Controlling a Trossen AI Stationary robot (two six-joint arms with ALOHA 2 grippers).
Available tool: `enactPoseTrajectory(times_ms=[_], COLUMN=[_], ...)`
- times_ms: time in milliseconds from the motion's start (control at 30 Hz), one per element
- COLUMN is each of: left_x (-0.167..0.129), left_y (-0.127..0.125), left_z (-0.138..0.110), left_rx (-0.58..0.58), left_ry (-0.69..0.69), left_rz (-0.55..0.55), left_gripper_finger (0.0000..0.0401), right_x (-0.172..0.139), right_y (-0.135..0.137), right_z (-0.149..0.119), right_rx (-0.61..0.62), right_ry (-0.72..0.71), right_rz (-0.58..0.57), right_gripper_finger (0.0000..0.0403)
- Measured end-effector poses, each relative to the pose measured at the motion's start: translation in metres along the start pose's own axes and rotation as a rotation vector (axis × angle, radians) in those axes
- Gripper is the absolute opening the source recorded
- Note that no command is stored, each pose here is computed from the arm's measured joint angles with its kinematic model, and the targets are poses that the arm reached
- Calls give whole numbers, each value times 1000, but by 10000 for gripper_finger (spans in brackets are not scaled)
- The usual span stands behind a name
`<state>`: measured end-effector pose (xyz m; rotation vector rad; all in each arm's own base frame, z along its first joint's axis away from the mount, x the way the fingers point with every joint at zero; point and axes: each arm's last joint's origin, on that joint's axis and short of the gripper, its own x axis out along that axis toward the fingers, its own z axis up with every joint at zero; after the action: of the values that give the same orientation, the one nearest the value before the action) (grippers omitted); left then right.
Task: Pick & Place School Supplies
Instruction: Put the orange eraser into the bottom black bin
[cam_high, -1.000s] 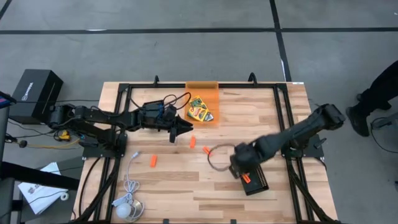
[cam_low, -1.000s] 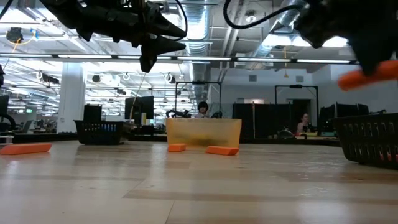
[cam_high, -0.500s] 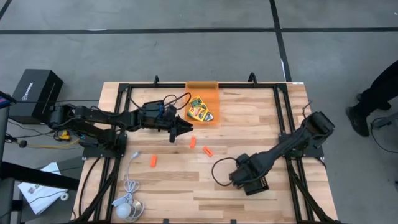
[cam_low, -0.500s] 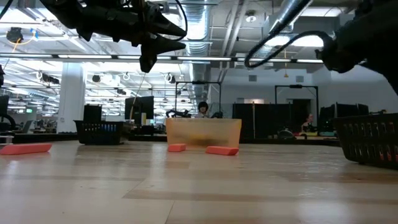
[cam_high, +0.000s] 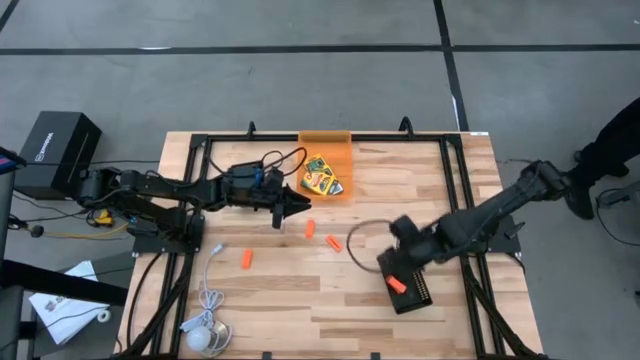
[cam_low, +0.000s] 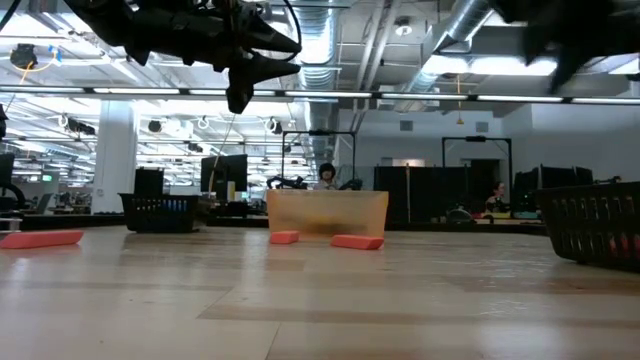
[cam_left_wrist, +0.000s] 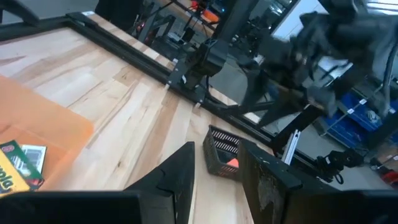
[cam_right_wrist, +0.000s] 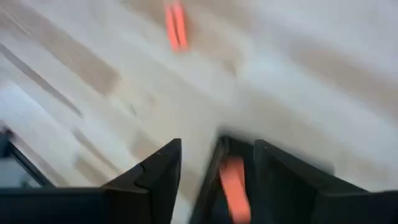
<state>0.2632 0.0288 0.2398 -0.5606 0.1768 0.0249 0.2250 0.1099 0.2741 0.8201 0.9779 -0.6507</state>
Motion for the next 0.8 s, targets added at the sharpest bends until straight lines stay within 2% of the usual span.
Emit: enactPoseTrajectory(times_ms=[133, 200, 267, 300, 433, 567, 700, 800], left_x=[0, 0, 0, 0, 0, -1, -1, -1], left_y=[-1, -1, -1, -1, 1, 3, 5, 6], left_z=[2, 2, 2, 2, 3, 4, 4, 4], left_rx=[2, 2, 2, 2, 9, 8, 8, 6], left_ry=[-17, -17, -18, -22, -29, -36, -35, -23], left_rz=[-10, -10, -9, -3, 9, 20, 34, 42], left_gripper_finger=[117, 117, 117, 117, 117, 117, 117, 117], right_x=[-2, 1, 5, 8, 31, 66, 109, 135], right_y=[-6, -7, -7, -7, -11, -11, -18, -27], right_z=[29, 44, 58, 64, 95, 127, 146, 147], right_rx=[-125, -237, -345, -392, -499, -576, -539, -502], right_ry=[-86, -89, -78, -74, 5, 41, 79, 137], right_rz=[12, 26, 55, 56, 117, 284, 527, 607], right_gripper_finger=[149, 102, 36, 20, 4, 1, 0, 0])
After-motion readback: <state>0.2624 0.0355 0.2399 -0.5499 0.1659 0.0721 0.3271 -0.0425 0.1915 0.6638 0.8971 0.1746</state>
